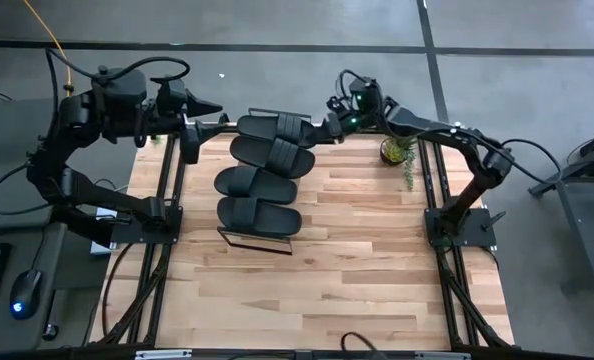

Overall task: Pick and place slides into the shelf
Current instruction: Put the slipper on the shelf

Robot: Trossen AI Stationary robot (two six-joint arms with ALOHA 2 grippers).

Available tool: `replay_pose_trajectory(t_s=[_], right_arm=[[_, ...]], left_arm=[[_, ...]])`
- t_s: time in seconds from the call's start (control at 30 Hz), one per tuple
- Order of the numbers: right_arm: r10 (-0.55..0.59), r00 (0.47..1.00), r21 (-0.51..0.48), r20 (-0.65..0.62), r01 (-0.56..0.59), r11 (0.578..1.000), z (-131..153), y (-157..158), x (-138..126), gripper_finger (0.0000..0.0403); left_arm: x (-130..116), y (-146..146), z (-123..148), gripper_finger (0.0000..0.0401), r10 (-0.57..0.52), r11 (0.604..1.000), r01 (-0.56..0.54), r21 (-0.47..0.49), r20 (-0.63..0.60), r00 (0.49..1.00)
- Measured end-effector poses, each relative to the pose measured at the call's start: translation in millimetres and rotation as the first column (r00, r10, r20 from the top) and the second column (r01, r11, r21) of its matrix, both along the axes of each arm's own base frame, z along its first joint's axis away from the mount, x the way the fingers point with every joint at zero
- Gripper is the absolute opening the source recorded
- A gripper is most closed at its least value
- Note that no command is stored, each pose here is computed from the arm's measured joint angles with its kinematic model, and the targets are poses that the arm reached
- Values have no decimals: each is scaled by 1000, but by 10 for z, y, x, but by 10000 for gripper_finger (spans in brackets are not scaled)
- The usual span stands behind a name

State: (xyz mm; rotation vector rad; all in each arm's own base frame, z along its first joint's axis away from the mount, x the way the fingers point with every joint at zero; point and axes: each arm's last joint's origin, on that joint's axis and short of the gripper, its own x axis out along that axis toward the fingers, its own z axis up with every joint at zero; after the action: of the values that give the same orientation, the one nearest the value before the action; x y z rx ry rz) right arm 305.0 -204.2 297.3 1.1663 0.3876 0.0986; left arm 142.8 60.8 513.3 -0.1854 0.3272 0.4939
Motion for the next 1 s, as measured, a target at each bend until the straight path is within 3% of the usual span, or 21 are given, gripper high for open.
replay_pose_trajectory(t_s=[0.23, 0.4, 0.57, 0.8, 1.0], right_arm=[[11, 995, -235, 99, 13, 972, 78, 170, 169, 266], [-31, 995, -393, 96, 66, 917, 58, 182, 193, 266], [-96, 994, -529, 44, 104, 842, 3, 207, 211, 266], [-128, 986, -630, -102, 36, 775, -79, 216, 175, 266], [-151, 976, -783, -155, -28, 622, 320, 233, 196, 266]], left_arm=[[85, 34, -33, 239, -3, 1000, 2, -10, -22, 1000], [174, 68, -66, 239, -9, 1000, 8, -20, -41, 999], [202, 73, -77, 239, -28, 999, 27, -31, -45, 999], [191, 67, -73, 239, -34, 999, 33, -32, -41, 999], [200, 70, -76, 239, -34, 999, 33, -33, -43, 999]])
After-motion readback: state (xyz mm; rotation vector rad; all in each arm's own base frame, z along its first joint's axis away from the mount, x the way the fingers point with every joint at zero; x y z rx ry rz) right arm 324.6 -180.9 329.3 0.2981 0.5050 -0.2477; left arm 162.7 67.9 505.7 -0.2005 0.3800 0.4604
